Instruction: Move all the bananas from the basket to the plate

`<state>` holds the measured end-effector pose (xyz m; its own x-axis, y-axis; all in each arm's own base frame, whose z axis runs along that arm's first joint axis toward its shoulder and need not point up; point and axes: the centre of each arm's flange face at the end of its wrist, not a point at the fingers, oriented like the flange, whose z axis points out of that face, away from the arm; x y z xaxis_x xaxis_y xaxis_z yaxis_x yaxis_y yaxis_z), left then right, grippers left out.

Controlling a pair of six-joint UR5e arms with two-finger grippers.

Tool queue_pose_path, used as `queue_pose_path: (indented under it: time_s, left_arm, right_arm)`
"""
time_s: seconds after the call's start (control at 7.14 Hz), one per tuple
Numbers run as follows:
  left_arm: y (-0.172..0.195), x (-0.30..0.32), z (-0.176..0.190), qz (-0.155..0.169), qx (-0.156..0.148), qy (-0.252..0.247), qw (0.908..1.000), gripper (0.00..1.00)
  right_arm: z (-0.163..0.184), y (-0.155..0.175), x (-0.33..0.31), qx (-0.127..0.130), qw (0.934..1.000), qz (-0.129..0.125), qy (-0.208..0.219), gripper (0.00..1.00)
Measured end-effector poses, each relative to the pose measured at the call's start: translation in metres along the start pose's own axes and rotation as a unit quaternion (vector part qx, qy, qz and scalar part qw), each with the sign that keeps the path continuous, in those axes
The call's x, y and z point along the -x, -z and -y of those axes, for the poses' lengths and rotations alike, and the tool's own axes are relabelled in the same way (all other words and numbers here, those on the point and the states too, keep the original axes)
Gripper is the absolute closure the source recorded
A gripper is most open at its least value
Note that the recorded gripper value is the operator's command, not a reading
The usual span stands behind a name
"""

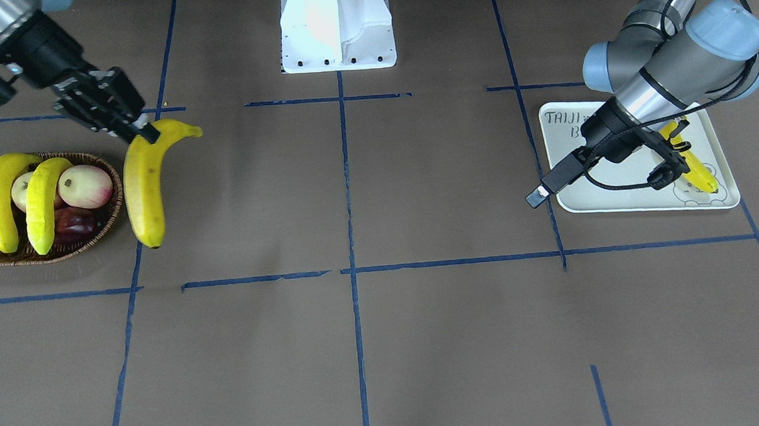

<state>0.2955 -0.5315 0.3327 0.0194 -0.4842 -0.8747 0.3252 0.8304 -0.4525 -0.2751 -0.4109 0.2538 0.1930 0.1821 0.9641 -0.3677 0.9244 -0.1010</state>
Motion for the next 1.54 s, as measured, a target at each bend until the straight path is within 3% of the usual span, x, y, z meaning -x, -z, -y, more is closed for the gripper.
queue_pose_path:
  time_s: [0.28,0.56,1.4,1.54]
  left_arm:
    - [-0.007,-0.044,-0.041,-0.03,0.028,0.021,0.9989,0.0]
    - [-0.036,-0.071,-0.089,-0.041,0.062,0.015,0.9971,0.02]
    - [-0.087,-0.094,-0.186,-0.046,0.132,-0.013,0.9901,0.08]
    - [-0.091,-0.093,-0.194,-0.045,0.139,-0.015,0.9891,0.25]
  right_arm:
    - [-0.098,-0.061,0.061,0.01,0.9984,0.047,0.03,1.0]
    - [-0.156,-0.087,0.105,0.022,0.9954,0.079,0.05,1.0]
    - [-0.175,-0.104,0.119,0.024,0.9938,0.087,0.065,1.0]
    - [-0.175,-0.104,0.119,0.025,0.9937,0.087,0.065,1.0]
